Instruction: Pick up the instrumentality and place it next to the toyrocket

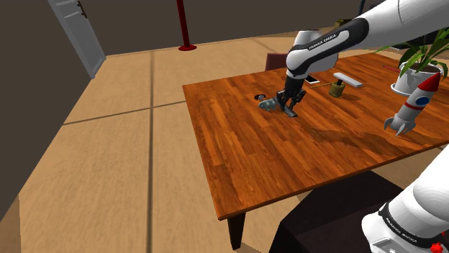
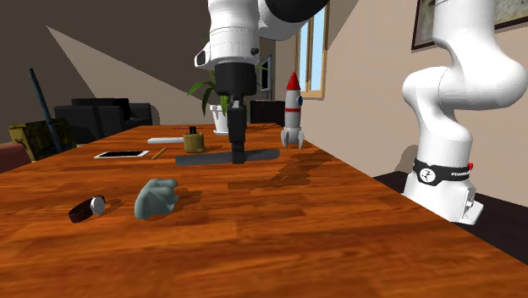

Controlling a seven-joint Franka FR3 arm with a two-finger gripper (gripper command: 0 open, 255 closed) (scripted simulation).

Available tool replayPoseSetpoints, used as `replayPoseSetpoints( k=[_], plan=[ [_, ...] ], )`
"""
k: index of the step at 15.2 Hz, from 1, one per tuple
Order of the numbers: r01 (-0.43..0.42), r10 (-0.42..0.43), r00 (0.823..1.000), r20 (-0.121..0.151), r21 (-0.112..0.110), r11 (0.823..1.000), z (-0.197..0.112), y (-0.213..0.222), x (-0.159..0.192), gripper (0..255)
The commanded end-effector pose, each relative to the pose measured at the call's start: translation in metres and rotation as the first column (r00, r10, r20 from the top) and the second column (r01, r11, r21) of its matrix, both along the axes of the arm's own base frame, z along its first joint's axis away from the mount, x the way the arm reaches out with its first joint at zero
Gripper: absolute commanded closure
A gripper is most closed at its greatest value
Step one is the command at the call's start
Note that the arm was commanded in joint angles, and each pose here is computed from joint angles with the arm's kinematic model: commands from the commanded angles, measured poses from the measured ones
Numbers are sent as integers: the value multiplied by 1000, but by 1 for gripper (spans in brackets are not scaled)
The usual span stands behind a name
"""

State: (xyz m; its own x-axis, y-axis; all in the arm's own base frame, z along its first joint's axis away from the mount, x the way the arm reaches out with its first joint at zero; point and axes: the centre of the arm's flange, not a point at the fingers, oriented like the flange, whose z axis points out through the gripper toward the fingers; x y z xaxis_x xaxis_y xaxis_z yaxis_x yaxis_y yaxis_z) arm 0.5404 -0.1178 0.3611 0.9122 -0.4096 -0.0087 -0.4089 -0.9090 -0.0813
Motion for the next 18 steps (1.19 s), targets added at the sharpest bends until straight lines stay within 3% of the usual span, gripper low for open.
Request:
replayPoseSetpoints(
  k=[1, 18],
  plan=[
    [0, 0, 1000, 0, 0, 1000, 10, 0, 0, 255],
    [0, 0, 1000, 0, 0, 1000, 100, 0, 0, 255]
  ],
)
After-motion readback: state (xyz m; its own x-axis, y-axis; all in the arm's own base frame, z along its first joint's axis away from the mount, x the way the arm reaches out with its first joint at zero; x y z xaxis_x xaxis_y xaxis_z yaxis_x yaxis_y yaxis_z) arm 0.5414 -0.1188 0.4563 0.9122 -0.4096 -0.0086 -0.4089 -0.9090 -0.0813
